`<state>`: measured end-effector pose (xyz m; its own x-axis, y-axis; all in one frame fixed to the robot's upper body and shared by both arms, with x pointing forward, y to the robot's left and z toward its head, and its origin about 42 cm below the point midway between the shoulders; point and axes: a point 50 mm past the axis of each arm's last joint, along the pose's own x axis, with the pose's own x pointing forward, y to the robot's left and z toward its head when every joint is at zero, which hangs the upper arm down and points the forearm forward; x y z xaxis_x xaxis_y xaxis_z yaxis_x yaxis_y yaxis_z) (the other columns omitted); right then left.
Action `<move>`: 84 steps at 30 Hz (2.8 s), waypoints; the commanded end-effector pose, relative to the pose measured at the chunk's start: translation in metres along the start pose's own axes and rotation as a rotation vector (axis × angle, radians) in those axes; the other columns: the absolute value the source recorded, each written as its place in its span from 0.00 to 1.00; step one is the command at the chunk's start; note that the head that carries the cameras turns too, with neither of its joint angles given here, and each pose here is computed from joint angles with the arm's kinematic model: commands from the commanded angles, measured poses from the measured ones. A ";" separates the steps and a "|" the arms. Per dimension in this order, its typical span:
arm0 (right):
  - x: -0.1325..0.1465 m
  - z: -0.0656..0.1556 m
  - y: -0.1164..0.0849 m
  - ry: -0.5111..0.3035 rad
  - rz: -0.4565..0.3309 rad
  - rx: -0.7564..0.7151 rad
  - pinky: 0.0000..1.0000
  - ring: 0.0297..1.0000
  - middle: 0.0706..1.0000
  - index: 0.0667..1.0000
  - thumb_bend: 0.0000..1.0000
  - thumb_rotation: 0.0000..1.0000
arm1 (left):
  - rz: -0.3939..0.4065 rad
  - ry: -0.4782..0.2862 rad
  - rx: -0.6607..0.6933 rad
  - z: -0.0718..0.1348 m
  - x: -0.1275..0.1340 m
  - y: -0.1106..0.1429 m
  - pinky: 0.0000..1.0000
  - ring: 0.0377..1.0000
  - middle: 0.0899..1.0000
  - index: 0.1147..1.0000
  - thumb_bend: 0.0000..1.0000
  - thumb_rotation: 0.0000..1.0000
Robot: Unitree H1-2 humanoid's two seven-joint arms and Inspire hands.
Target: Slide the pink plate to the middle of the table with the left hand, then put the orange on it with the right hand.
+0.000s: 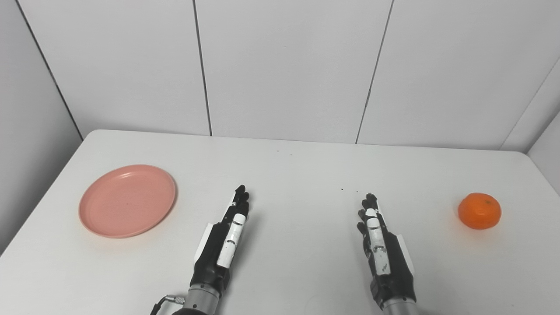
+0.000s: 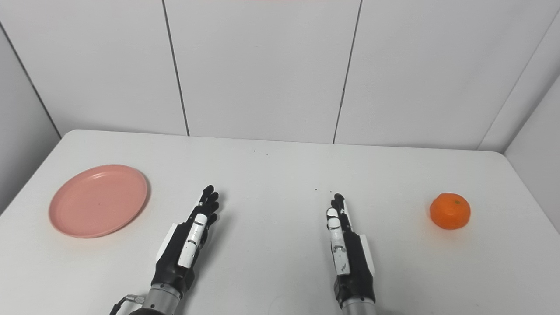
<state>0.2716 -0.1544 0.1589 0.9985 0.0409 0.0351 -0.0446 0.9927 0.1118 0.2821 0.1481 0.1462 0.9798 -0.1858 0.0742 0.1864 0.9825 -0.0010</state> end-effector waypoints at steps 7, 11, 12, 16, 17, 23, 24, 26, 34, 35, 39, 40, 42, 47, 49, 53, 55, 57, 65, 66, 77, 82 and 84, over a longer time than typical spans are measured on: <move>0.005 0.016 0.004 -0.084 0.006 0.013 1.00 1.00 1.00 1.00 0.23 1.00 | -0.009 -0.070 -0.004 0.015 0.005 -0.006 1.00 1.00 1.00 1.00 0.45 1.00; 0.005 0.017 0.004 -0.081 0.006 0.008 1.00 1.00 1.00 1.00 0.23 1.00 | -0.011 -0.071 0.000 0.014 0.005 -0.007 1.00 1.00 1.00 1.00 0.45 1.00; 0.005 0.017 0.004 -0.082 0.006 0.007 1.00 1.00 1.00 1.00 0.23 1.00 | -0.010 -0.071 -0.001 0.014 0.005 -0.007 1.00 1.00 1.00 1.00 0.45 1.00; 0.004 0.016 0.005 -0.082 0.006 0.013 1.00 1.00 1.00 1.00 0.23 1.00 | -0.011 -0.067 -0.004 0.014 0.005 -0.007 1.00 1.00 1.00 1.00 0.45 1.00; 0.004 0.016 0.005 -0.081 0.005 0.012 1.00 1.00 1.00 1.00 0.23 1.00 | -0.011 -0.067 -0.004 0.014 0.005 -0.007 1.00 1.00 1.00 1.00 0.45 1.00; 0.004 0.016 0.005 -0.078 0.006 0.011 1.00 1.00 1.00 1.00 0.23 1.00 | -0.012 -0.073 -0.004 0.013 0.005 -0.006 1.00 1.00 1.00 1.00 0.45 1.00; 0.004 0.016 0.005 -0.077 0.006 0.013 1.00 1.00 1.00 1.00 0.23 1.00 | -0.012 -0.074 -0.004 0.013 0.005 -0.006 1.00 1.00 1.00 1.00 0.45 1.00; 0.004 0.016 0.006 -0.076 0.008 0.011 1.00 1.00 1.00 1.00 0.23 1.00 | -0.010 -0.070 -0.003 0.014 0.005 -0.006 1.00 1.00 1.00 1.00 0.45 1.00; 0.004 0.017 0.007 -0.068 -0.001 0.010 1.00 1.00 1.00 1.00 0.23 1.00 | -0.011 -0.071 -0.004 0.015 0.004 -0.005 1.00 1.00 1.00 1.00 0.44 1.00; 0.004 0.017 0.007 -0.066 -0.003 0.015 1.00 1.00 1.00 1.00 0.23 1.00 | -0.011 -0.071 -0.005 0.015 0.004 -0.005 1.00 1.00 1.00 1.00 0.44 1.00; 0.004 0.017 0.006 -0.075 0.001 0.003 1.00 1.00 1.00 1.00 0.22 1.00 | -0.012 -0.071 -0.006 0.014 0.004 -0.006 1.00 1.00 1.00 1.00 0.44 1.00; 0.004 0.016 0.006 -0.075 0.000 0.008 1.00 1.00 1.00 1.00 0.22 1.00 | -0.012 -0.069 -0.007 0.014 0.004 -0.006 1.00 1.00 1.00 1.00 0.44 1.00; 0.004 0.015 0.004 -0.075 0.003 0.014 1.00 1.00 1.00 1.00 0.22 1.00 | -0.013 -0.069 -0.010 0.012 0.005 -0.008 1.00 1.00 1.00 1.00 0.44 1.00; 0.003 0.012 -0.005 -0.073 0.011 0.010 1.00 1.00 1.00 1.00 0.22 1.00 | -0.006 -0.060 -0.018 0.008 0.006 -0.016 1.00 1.00 1.00 1.00 0.42 1.00; 0.002 0.011 -0.010 -0.072 0.016 0.015 1.00 1.00 1.00 1.00 0.22 1.00 | 0.002 -0.045 -0.019 0.007 0.006 -0.021 1.00 1.00 1.00 1.00 0.40 1.00; 0.001 0.009 -0.023 -0.073 0.030 0.033 1.00 1.00 1.00 1.00 0.21 1.00 | 0.011 -0.017 -0.021 0.002 0.009 -0.036 0.99 1.00 1.00 1.00 0.36 1.00; 0.000 0.010 -0.027 -0.070 0.031 0.034 1.00 1.00 1.00 1.00 0.20 1.00 | 0.015 -0.008 -0.026 0.000 0.010 -0.041 0.98 1.00 1.00 1.00 0.35 1.00; 0.001 0.010 -0.030 -0.061 0.036 0.043 1.00 1.00 1.00 1.00 0.19 1.00 | 0.021 0.003 -0.028 -0.002 0.012 -0.046 0.98 1.00 1.00 1.00 0.34 1.00; 0.000 0.011 -0.036 -0.049 0.041 0.053 1.00 1.00 1.00 1.00 0.18 1.00 | 0.026 0.009 -0.026 -0.006 0.019 -0.056 0.98 1.00 1.00 1.00 0.33 1.00; 0.000 0.011 -0.036 -0.050 0.043 0.055 1.00 1.00 1.00 1.00 0.18 1.00 | 0.026 0.008 -0.026 -0.006 0.019 -0.056 0.98 1.00 1.00 1.00 0.33 1.00; -0.001 0.013 -0.033 -0.051 0.044 0.044 1.00 1.00 1.00 1.00 0.16 1.00 | 0.031 0.000 -0.024 -0.004 0.018 -0.052 0.98 1.00 1.00 1.00 0.34 1.00; 0.001 0.012 -0.032 -0.058 0.052 0.039 1.00 1.00 1.00 1.00 0.15 1.00 | 0.032 -0.009 -0.014 -0.004 0.018 -0.049 0.98 1.00 1.00 1.00 0.33 1.00; 0.001 0.011 -0.032 -0.058 0.052 0.036 1.00 1.00 1.00 1.00 0.15 1.00 | 0.037 -0.013 -0.011 -0.003 0.018 -0.048 0.98 1.00 1.00 1.00 0.34 1.00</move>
<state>0.2711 -0.1890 0.1537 0.9967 0.0748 0.0314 -0.0786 0.9859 0.1475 0.2869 0.1023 0.1331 0.9889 -0.1435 0.0375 0.1441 0.9895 -0.0148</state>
